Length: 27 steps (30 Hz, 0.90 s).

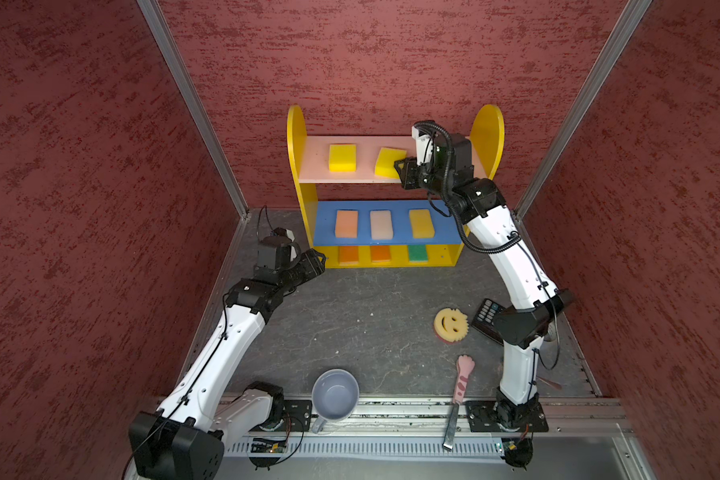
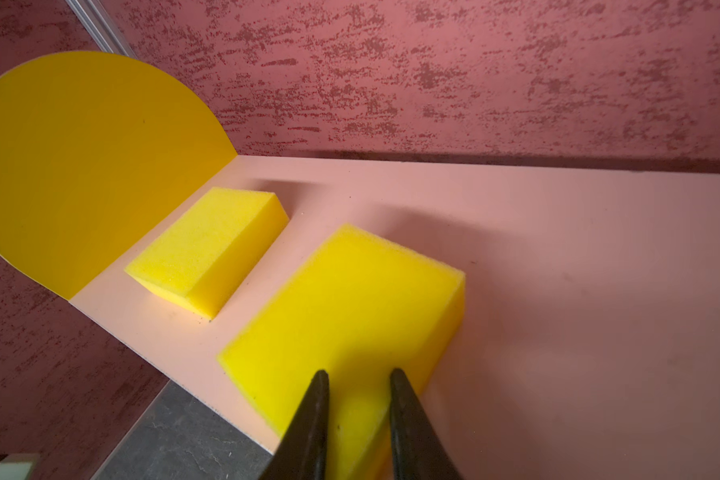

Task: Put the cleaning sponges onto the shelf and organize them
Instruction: 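Open the right gripper and push the sponge square beside the first sponge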

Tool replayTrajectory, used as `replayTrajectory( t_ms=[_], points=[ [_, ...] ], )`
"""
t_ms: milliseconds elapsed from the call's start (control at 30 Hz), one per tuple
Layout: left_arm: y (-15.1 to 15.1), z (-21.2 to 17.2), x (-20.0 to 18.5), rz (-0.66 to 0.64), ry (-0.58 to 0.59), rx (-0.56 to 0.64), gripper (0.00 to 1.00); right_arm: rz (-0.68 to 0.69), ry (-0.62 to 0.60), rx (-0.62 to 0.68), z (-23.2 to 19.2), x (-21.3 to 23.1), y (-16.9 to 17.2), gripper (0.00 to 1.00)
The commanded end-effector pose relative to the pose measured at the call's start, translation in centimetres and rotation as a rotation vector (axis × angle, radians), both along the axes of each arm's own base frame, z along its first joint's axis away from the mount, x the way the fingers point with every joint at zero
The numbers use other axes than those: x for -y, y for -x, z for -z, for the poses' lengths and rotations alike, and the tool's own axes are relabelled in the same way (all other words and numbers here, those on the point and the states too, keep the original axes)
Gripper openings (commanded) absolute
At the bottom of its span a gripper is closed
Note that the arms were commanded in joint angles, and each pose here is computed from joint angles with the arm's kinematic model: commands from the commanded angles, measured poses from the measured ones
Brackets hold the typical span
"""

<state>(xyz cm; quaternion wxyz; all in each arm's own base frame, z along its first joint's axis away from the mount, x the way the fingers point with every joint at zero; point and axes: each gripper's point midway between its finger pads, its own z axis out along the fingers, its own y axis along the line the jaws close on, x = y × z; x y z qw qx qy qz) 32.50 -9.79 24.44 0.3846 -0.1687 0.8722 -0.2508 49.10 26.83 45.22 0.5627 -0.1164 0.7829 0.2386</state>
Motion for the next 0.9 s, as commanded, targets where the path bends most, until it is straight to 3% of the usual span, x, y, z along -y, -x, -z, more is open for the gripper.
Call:
replayTrajectory(
  t_ms=[0, 500, 767, 867],
  points=[
    [-0.2, 0.1, -0.2, -0.009, 0.0, 0.005, 0.7, -0.04, 0.024, 0.016, 0.4, -0.7, -0.4, 0.24],
    [-0.5, 0.4, 0.0, -0.001, 0.008, -0.004, 0.7, -0.069, 0.087, 0.095, 0.8, -1.4, -2.1, 0.21],
    [-0.8, 0.6, 0.4, 0.007, 0.014, -0.009, 0.7, -0.046, 0.099, 0.119, -0.3, -0.7, -1.8, 0.39],
    [-0.9, 0.9, 0.6, 0.01, 0.018, -0.014, 0.7, -0.035, 0.094, 0.132, -1.0, -0.4, -1.5, 0.41]
  ],
)
